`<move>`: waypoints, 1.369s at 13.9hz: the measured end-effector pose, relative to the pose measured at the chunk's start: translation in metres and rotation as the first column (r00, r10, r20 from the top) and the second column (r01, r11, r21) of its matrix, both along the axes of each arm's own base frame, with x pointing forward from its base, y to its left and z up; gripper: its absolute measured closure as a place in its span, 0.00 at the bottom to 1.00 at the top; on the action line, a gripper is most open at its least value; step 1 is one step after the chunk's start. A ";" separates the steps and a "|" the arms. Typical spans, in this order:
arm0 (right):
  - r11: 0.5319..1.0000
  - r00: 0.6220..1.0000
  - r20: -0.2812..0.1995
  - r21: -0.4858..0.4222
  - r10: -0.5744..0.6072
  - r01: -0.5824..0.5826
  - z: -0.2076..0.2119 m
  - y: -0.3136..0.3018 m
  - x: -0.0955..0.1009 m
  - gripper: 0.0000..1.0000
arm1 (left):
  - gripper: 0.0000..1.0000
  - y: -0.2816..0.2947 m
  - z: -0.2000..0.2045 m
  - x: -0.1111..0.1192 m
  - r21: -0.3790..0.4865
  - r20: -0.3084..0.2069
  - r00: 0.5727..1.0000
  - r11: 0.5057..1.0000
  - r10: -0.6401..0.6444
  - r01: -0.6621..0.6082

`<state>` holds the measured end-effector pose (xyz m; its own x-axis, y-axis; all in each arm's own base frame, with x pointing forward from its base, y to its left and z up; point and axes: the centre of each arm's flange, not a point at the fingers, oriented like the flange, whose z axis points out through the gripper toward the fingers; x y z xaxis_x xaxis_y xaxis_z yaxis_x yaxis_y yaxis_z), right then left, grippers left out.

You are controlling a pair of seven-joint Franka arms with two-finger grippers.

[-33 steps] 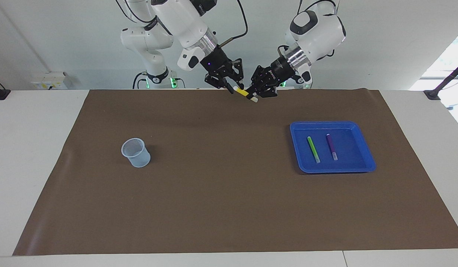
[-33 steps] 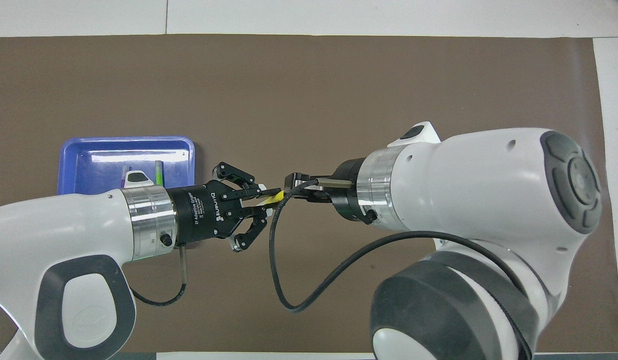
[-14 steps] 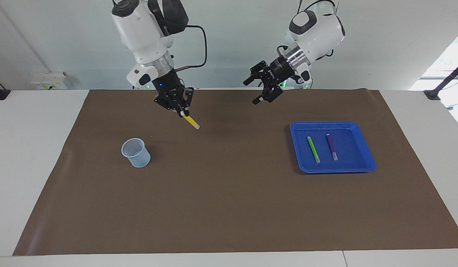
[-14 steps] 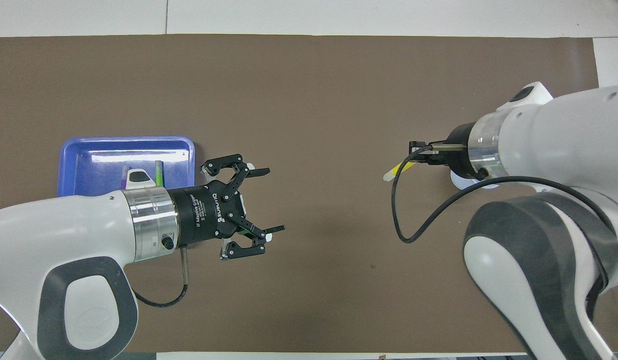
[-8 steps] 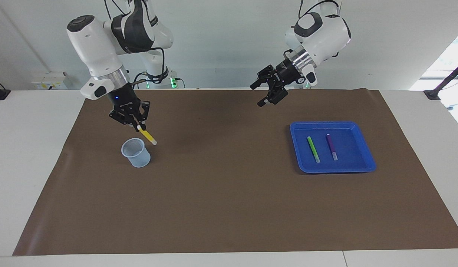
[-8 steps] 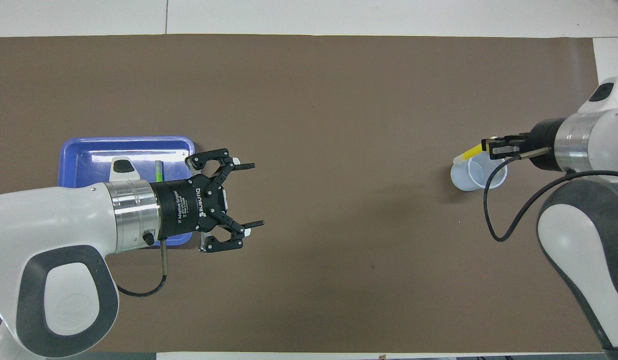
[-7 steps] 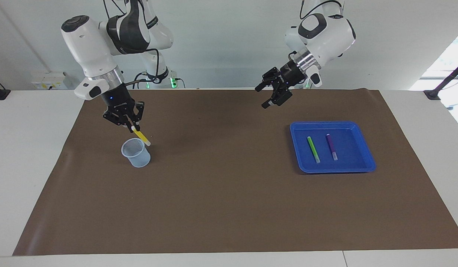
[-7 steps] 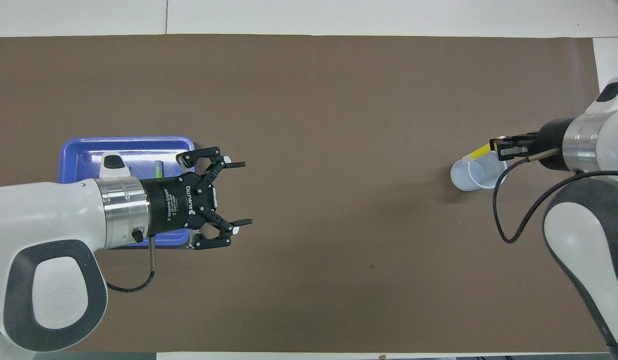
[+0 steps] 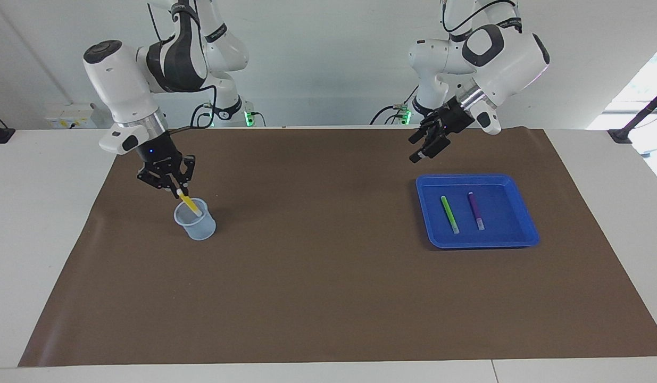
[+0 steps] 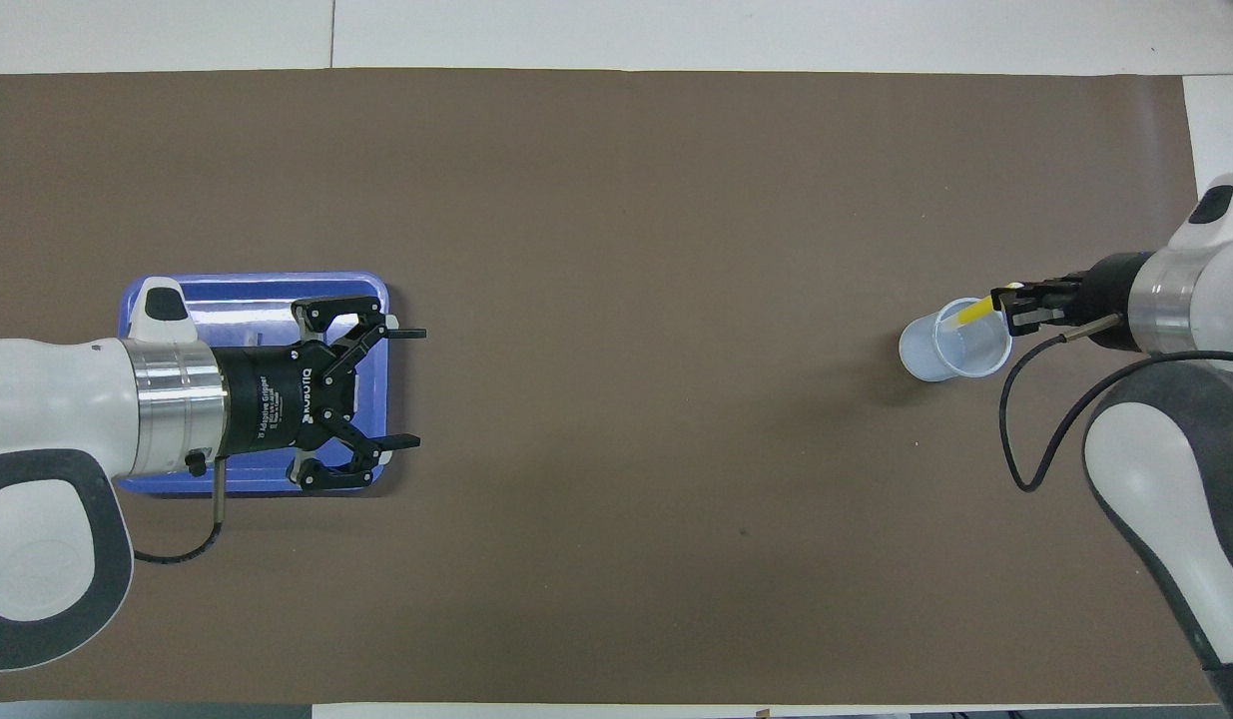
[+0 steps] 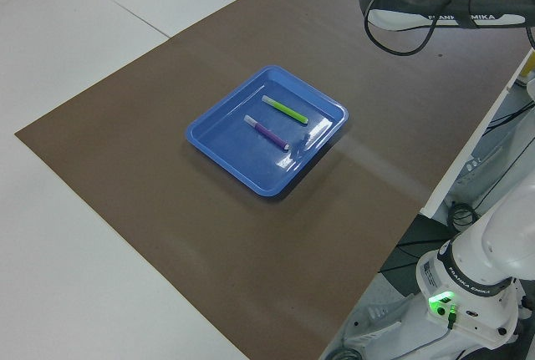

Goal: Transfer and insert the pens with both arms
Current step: 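Insert the yellow pen into the cup while the left gripper reaches the purple pen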

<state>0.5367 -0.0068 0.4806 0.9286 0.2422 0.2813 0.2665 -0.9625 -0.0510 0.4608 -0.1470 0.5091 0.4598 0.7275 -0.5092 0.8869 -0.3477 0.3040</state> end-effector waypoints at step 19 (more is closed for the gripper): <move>0.995 0.994 0.071 -0.067 0.081 -0.076 -0.081 -0.007 -0.005 0.82 | 0.00 0.148 -0.174 0.080 0.574 -0.017 0.301 0.237 -0.953 0.783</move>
<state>0.5319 -0.0138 0.3995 0.8834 0.3331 0.3295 0.3418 -0.9392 0.0330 0.5407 0.0015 0.3353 0.9852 -0.1711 -0.0065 -0.1708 -0.9847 0.0341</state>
